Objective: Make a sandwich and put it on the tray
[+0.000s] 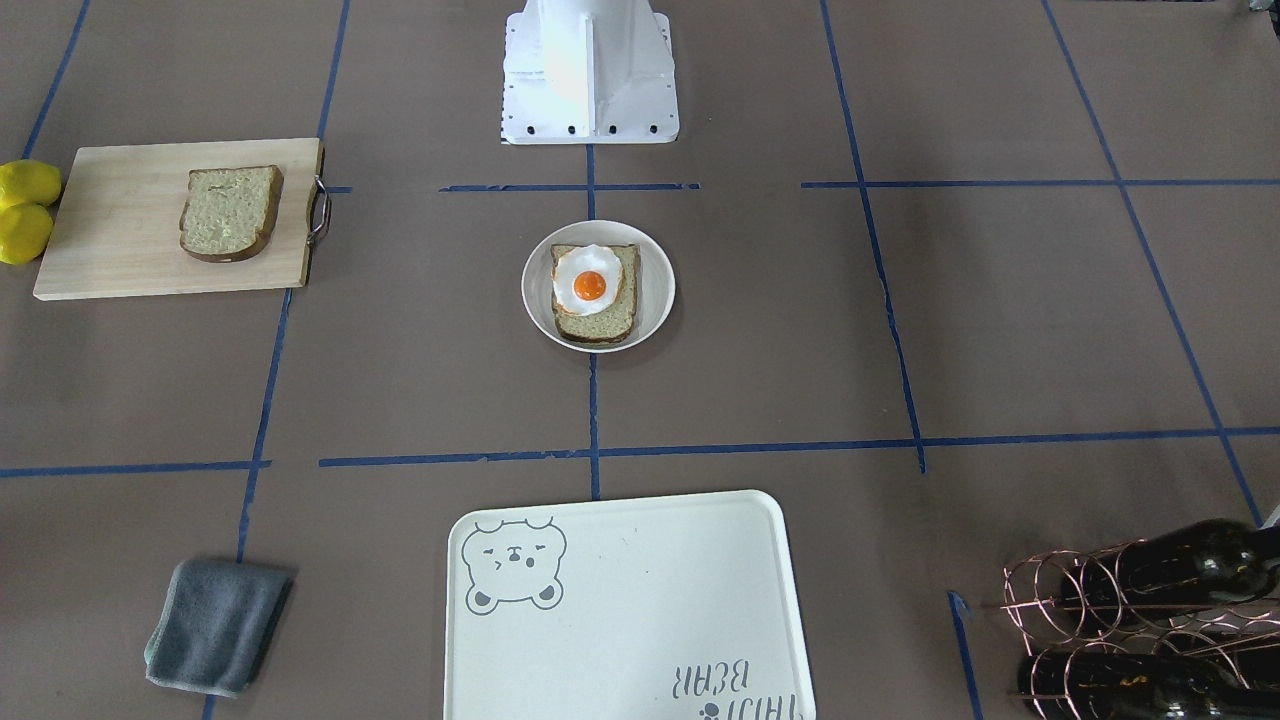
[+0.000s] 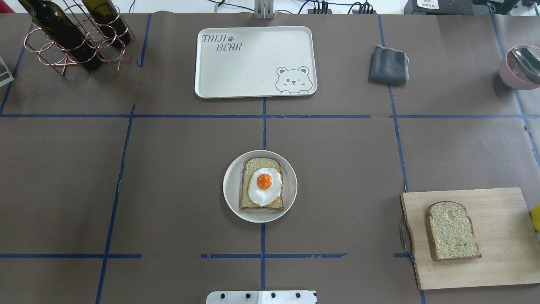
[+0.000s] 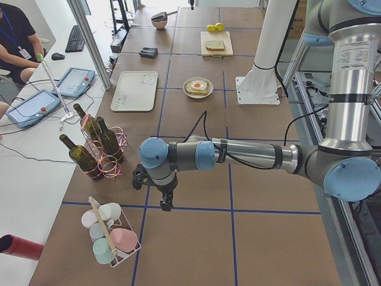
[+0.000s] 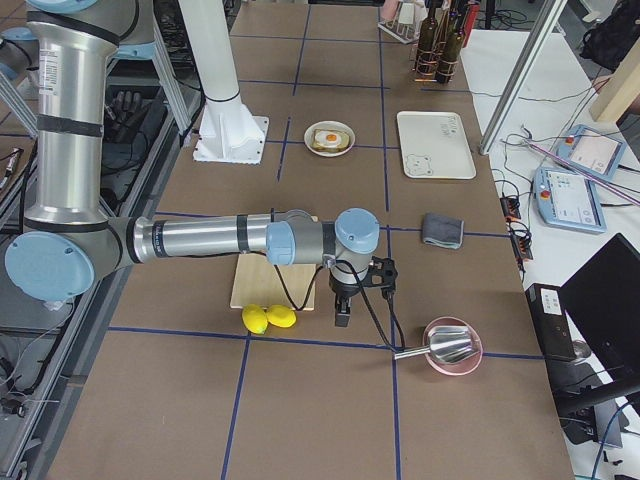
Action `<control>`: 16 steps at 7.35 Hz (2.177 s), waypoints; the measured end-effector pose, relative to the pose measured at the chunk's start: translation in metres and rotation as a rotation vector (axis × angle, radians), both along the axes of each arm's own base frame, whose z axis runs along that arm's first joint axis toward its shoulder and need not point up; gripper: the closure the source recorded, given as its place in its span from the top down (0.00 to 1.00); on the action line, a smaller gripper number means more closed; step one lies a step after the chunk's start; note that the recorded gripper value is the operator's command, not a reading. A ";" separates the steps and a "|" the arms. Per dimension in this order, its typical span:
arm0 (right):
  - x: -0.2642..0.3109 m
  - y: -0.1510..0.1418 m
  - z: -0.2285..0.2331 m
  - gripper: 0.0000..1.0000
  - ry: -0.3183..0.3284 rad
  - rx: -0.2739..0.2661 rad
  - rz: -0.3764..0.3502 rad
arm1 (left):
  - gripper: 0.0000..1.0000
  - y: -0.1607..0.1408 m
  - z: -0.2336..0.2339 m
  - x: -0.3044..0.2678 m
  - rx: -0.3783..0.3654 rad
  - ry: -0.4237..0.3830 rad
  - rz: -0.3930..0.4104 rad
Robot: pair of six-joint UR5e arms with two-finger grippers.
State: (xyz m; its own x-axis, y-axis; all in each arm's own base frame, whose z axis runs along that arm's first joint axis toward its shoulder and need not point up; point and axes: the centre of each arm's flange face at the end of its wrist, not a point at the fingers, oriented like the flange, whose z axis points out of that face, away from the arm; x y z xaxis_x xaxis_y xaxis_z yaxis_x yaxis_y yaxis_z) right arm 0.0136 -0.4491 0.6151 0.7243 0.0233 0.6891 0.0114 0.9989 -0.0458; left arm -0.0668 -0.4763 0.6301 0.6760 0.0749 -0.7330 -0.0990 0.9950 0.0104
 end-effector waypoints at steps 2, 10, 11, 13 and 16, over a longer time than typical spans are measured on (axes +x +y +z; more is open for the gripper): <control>0.000 0.000 0.000 1.00 -0.003 -0.002 0.000 | 1.00 -0.001 -0.004 0.000 0.004 0.004 -0.002; -0.010 0.002 -0.007 1.00 -0.053 0.002 -0.012 | 1.00 -0.030 -0.063 0.028 0.273 0.046 0.049; -0.029 0.001 -0.016 1.00 -0.087 0.034 -0.046 | 1.00 -0.030 -0.066 0.033 0.278 0.052 0.058; -0.087 0.010 -0.037 1.00 -0.140 0.071 -0.029 | 1.00 -0.029 -0.068 0.037 0.281 0.057 0.064; -0.160 0.067 -0.052 0.99 -0.224 0.056 0.060 | 1.00 -0.029 -0.073 0.038 0.288 0.058 0.065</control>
